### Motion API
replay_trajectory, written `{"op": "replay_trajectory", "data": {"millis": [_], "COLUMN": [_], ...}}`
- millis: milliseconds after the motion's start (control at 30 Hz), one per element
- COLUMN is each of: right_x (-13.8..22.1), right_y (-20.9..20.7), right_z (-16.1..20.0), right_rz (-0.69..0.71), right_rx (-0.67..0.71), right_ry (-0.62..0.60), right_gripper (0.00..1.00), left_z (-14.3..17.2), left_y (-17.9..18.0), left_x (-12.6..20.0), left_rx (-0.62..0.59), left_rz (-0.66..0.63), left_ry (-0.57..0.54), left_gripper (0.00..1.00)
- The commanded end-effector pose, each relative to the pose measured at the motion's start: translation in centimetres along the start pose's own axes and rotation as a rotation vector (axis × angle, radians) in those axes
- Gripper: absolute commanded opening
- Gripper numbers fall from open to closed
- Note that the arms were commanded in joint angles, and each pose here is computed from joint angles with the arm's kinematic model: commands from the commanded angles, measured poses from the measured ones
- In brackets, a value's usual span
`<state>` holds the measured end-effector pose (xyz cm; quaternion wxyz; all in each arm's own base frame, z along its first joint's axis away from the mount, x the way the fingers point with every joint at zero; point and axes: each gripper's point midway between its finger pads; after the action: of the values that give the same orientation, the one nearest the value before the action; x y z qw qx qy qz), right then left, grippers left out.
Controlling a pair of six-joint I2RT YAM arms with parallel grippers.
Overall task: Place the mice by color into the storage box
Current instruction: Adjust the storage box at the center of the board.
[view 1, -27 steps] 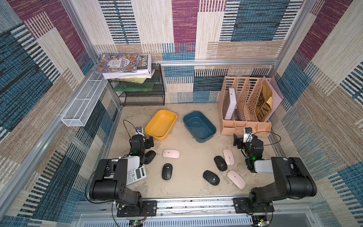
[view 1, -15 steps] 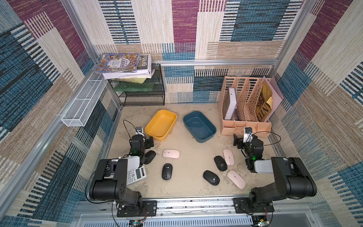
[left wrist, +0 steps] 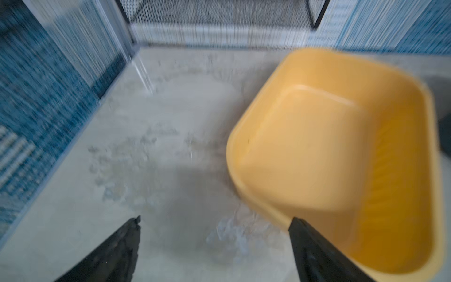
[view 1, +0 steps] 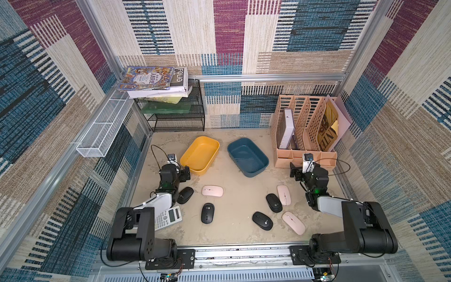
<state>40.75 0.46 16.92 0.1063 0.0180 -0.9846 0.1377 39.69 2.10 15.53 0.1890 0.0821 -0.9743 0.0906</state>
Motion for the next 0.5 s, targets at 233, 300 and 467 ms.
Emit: {"op": "replay_trajectory", "data": {"millis": [233,300,467], "right_x": [4.2,4.1,0.1], "right_y": [9.9,12.4,18.9], "right_z": [-5.3,-6.8,-7.4], "right_rz": [-0.303,-0.392,-0.579], "right_rx": [-0.079,-0.093,-0.067], "right_ry": [0.183,0.210,0.420], "right_gripper": [0.65,0.27,0.00], "left_z": [-6.1,-6.0,-2.6], "left_y": [-0.9,-3.1,-7.6], "left_x": [10.8,10.0,4.9], "left_rx": [0.214,0.210,0.141], "left_rz": [0.052,0.108,0.166], "left_ry": [-0.004,0.126,0.504], "left_gripper": [0.92,0.82,0.26]}}
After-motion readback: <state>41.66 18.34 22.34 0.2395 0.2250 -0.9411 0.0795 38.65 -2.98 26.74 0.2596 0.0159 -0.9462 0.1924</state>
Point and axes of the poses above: each gripper's point midway between its finger pads, its own x axis back along the fingers, its own y axis along the line the jaws close on, z = x × y, and after that the axes turned 10 degrees about x, right-handed
